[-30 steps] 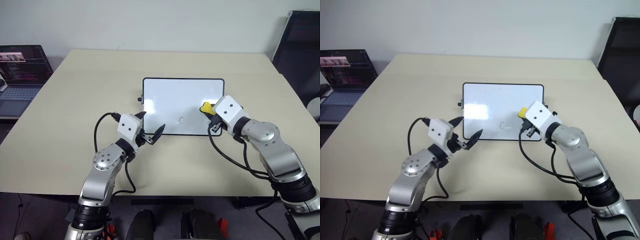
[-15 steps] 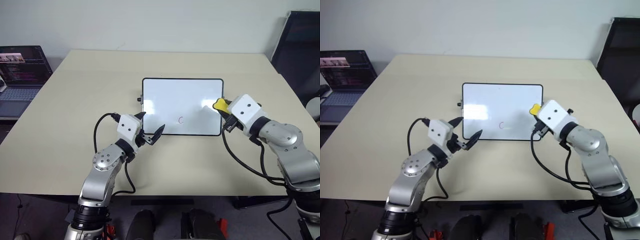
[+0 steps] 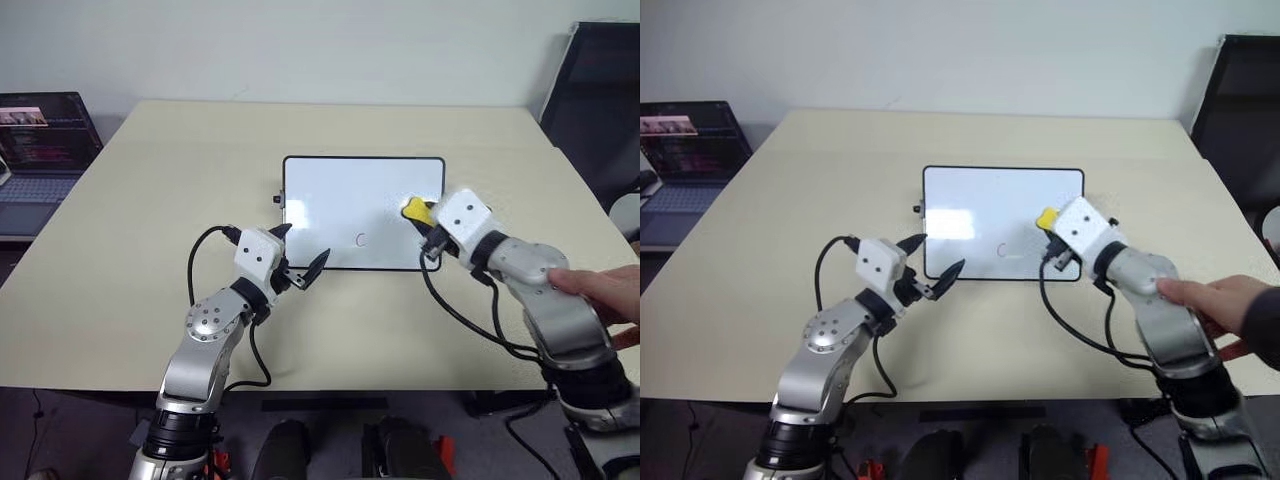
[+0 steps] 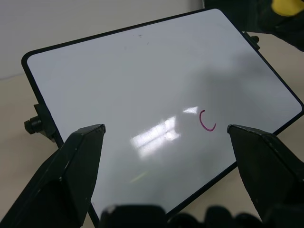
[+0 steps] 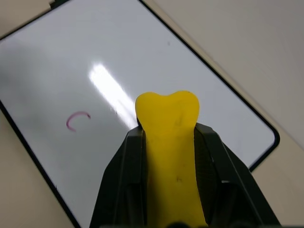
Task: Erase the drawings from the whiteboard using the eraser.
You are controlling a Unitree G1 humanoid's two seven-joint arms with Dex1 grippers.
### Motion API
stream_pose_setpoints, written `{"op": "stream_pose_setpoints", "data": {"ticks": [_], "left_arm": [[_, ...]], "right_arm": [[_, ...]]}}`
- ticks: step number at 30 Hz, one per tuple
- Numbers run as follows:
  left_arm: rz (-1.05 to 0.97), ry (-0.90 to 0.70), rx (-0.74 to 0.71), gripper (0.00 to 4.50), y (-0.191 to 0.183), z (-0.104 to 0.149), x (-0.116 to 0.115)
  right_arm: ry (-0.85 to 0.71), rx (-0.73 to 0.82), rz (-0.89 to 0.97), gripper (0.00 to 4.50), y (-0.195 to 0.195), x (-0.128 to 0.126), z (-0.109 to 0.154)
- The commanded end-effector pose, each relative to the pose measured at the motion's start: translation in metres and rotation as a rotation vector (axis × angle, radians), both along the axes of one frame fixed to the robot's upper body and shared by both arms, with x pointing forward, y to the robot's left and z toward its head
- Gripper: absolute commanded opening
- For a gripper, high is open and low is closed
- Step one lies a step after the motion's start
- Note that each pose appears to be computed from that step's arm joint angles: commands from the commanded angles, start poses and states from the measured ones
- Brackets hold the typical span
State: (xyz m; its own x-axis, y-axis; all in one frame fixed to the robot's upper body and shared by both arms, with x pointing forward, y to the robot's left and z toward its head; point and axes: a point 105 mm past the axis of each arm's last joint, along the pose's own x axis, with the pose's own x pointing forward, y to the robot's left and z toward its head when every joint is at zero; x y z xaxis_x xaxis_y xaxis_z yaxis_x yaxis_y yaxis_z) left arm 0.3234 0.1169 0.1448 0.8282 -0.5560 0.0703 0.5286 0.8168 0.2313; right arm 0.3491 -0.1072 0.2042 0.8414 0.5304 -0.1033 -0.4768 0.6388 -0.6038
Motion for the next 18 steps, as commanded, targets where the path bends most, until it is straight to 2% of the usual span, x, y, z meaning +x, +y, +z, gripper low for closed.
{"op": "stream_pose_setpoints", "data": {"ticks": [1,7,18], "left_arm": [[-0.01,-0.056,-0.008,4.5,-0.003,0.014,0.0],[-0.007,-0.059,-0.004,4.5,-0.001,0.015,0.0],[-0.011,-0.057,-0.002,4.5,-0.002,0.015,0.0]], "right_arm": [[-0.058,0.006,0.032,1.07,0.014,0.007,0.014],[-0.062,0.025,0.06,1.07,0.026,0.016,0.017],[-0.07,-0.015,0.074,1.07,0.028,0.018,0.01]]}}
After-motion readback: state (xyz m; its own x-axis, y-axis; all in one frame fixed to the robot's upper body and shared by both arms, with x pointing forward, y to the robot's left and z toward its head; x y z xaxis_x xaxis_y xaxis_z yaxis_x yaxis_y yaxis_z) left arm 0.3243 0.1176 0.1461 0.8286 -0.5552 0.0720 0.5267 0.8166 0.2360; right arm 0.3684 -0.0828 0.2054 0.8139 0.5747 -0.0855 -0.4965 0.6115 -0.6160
